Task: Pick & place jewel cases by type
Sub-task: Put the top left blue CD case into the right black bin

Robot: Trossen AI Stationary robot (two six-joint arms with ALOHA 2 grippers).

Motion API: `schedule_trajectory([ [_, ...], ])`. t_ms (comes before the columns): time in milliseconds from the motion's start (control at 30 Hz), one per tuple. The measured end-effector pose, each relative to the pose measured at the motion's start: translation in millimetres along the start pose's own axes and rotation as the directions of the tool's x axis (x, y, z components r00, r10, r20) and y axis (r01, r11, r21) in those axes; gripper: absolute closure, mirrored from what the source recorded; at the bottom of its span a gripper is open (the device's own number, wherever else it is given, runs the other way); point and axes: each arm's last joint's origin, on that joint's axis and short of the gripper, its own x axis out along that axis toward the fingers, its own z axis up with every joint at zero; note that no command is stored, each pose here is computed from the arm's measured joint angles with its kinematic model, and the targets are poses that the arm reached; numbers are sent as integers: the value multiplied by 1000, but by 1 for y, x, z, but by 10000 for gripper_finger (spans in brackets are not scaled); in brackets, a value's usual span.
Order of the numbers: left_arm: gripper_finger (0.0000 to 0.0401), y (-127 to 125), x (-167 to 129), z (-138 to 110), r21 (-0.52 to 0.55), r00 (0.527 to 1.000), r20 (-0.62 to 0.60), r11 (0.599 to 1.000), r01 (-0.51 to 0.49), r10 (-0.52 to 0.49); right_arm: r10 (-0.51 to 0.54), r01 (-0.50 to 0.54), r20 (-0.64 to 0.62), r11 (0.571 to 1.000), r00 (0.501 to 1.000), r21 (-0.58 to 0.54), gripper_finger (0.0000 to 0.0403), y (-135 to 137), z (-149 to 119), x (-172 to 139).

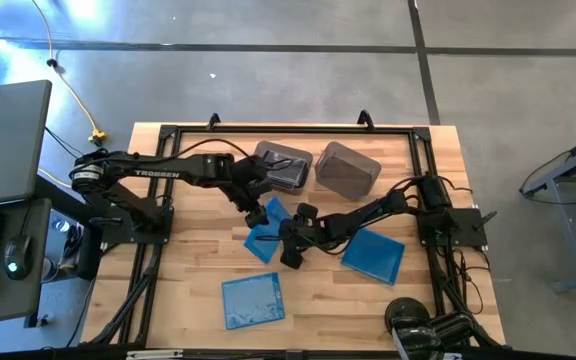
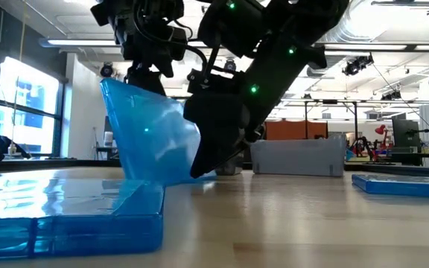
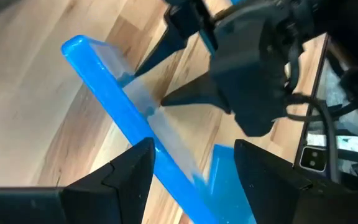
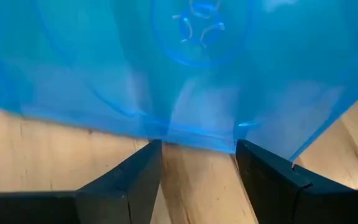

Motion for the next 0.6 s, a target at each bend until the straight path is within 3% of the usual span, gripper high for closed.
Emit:
schedule_trajectory([
  [467,181,1,2,0,-46,1000,16,999,-5,6,-39,39,24,999,999,-4,199,1,1,-1],
  [600,181,-1,2,4,-27,998,49,999,32,-31,-57,58,32,998,998,-27,199,4,0,-3],
])
